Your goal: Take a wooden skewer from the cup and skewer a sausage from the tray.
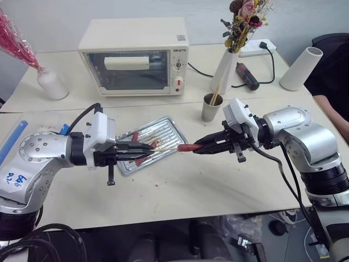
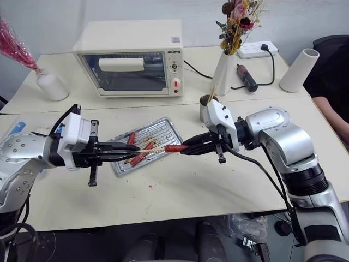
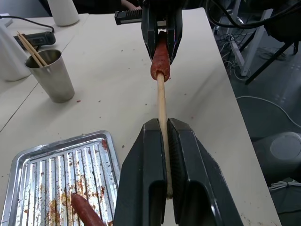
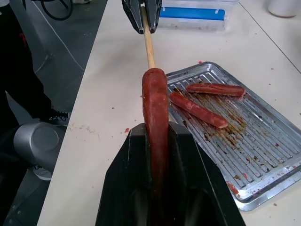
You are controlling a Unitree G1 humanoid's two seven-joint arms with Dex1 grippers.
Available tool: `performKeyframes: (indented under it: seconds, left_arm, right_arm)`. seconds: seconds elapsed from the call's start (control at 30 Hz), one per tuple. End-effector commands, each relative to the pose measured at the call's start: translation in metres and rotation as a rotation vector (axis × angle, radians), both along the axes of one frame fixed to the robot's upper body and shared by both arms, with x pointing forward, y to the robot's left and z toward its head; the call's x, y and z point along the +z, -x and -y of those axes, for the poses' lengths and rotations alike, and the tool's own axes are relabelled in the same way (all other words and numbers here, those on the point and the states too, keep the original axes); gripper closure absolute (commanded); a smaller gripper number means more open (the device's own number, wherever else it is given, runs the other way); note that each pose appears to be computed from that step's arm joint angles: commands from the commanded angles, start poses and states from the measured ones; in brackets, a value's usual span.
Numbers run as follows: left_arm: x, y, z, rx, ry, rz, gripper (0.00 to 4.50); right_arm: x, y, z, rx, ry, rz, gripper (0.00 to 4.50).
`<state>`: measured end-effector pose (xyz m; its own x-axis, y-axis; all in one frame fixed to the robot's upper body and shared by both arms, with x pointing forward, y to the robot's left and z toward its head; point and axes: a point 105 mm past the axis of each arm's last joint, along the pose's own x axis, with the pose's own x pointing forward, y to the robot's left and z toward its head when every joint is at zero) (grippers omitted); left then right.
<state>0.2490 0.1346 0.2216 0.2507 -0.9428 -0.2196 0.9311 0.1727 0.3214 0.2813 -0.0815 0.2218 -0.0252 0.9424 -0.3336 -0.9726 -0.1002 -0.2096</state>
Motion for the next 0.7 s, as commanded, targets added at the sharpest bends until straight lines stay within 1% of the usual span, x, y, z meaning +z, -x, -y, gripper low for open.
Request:
performKeyframes:
  seconds: [0.03,0.1,0.13,0.2,0.4,0.47,0.57,0.7]
  left_arm:
    - [0.000,0.002,0.003,-0.009,-0.007,0.030,4.50]
    - [-0.002,0.002,0.001,0.003,-0.011,0.029,4.50]
    - [-0.002,0.001,0.000,0.009,-0.011,0.030,4.50]
    - [-0.002,0.001,-0.002,0.028,-0.003,0.032,4.50]
    - [-0.002,-0.003,-0.014,0.139,0.032,0.045,4.50]
    - [-0.003,-0.003,-0.018,0.176,0.042,0.050,4.50]
    - [-0.002,-0.006,-0.038,0.330,0.078,0.069,4.50]
    - [-0.005,-0.002,-0.074,0.575,0.109,0.102,4.50]
  right_arm:
    - [0.015,0.016,-0.013,0.097,-0.034,0.078,4.04]
    - [0.013,0.016,-0.012,0.088,-0.029,0.073,4.04]
    - [0.013,0.015,-0.012,0.085,-0.027,0.069,3.60]
    - [0.013,0.014,-0.011,0.073,-0.031,0.066,3.08]
    - [0.018,0.004,-0.009,-0.007,-0.067,0.110,1.06]
    - [0.020,0.001,-0.008,-0.032,-0.080,0.119,1.06]
    - [0.034,-0.012,-0.004,-0.118,-0.143,0.132,1.06]
    - [0.046,-0.018,0.000,-0.172,-0.188,0.121,1.06]
